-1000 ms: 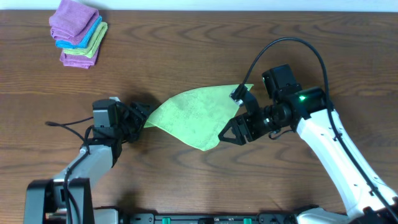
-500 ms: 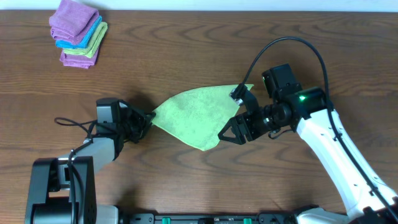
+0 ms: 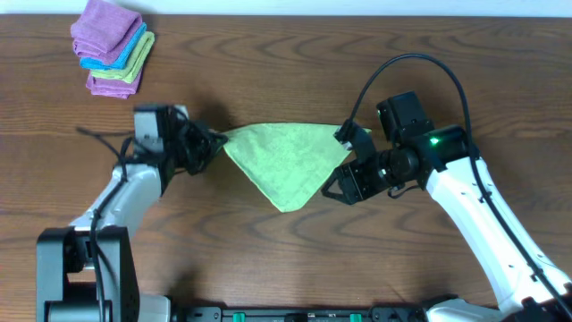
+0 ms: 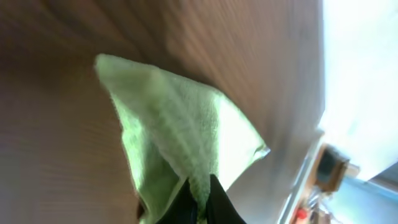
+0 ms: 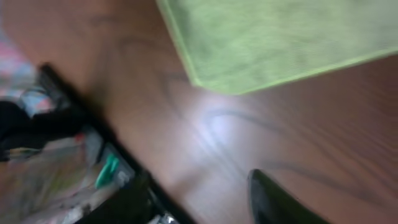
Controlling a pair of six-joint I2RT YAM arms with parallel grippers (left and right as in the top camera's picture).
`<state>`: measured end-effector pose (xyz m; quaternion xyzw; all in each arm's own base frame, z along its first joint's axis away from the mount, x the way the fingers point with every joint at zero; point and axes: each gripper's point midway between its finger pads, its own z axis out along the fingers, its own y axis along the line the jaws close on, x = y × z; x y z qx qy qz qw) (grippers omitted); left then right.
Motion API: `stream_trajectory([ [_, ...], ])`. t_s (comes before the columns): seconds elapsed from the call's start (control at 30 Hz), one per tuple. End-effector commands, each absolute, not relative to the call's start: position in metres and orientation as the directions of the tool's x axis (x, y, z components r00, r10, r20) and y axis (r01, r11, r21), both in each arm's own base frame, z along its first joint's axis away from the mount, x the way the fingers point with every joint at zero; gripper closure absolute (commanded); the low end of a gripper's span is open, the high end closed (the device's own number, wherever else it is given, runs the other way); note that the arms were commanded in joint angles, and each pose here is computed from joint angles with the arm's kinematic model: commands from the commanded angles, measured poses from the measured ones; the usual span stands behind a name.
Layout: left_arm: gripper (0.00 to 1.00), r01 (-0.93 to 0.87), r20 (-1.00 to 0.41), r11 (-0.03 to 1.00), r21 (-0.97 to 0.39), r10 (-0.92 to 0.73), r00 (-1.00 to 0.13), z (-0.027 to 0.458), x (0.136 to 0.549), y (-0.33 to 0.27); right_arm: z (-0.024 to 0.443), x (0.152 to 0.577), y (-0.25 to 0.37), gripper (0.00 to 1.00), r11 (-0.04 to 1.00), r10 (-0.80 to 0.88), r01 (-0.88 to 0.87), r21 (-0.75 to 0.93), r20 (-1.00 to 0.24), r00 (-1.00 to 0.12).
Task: Fold the cloth
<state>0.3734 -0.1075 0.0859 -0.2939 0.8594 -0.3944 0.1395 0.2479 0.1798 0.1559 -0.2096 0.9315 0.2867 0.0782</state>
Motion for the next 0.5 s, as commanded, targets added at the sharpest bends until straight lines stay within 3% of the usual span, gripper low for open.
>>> stream_trajectory([
  [0.0,0.94,-0.221,-0.194,0.68,-0.699,-0.477,-0.857,0.104,0.384,-0.114,0.143,0.267,0.169,0.7,0.809,-0.316,-0.406,0.425,-0.268,-0.91],
  [0.03,0.94,-0.205,-0.21,0.705,-0.679,-0.455,-0.865,0.106,0.384,-0.116,0.141,0.272,0.171,0.9,0.809,-0.311,-0.406,0.425,-0.276,-0.909],
  [0.07,0.94,-0.188,-0.229,0.729,-0.658,-0.432,-0.872,0.108,0.383,-0.119,0.138,0.276,0.173,0.98,0.813,-0.294,-0.39,0.432,-0.272,-0.916],
  [0.27,0.94,-0.163,-0.258,0.791,-0.59,-0.375,-0.89,0.105,0.377,-0.124,0.128,0.262,0.193,0.99,0.747,-0.328,-0.381,0.545,-0.196,-0.924],
  [0.3,0.95,-0.167,-0.253,0.792,-0.588,-0.376,-0.892,0.104,0.376,-0.124,0.13,0.255,0.199,0.95,0.728,-0.34,-0.378,0.572,-0.178,-0.924],
  [0.37,0.94,-0.17,-0.25,0.791,-0.588,-0.377,-0.892,0.104,0.376,-0.124,0.136,0.238,0.214,0.59,0.672,-0.371,-0.378,0.636,-0.152,-0.916],
  [0.47,0.94,-0.178,-0.248,0.785,-0.593,-0.389,-0.888,0.105,0.377,-0.124,0.143,0.21,0.242,0.51,0.595,-0.454,-0.417,0.687,-0.141,-0.88],
])
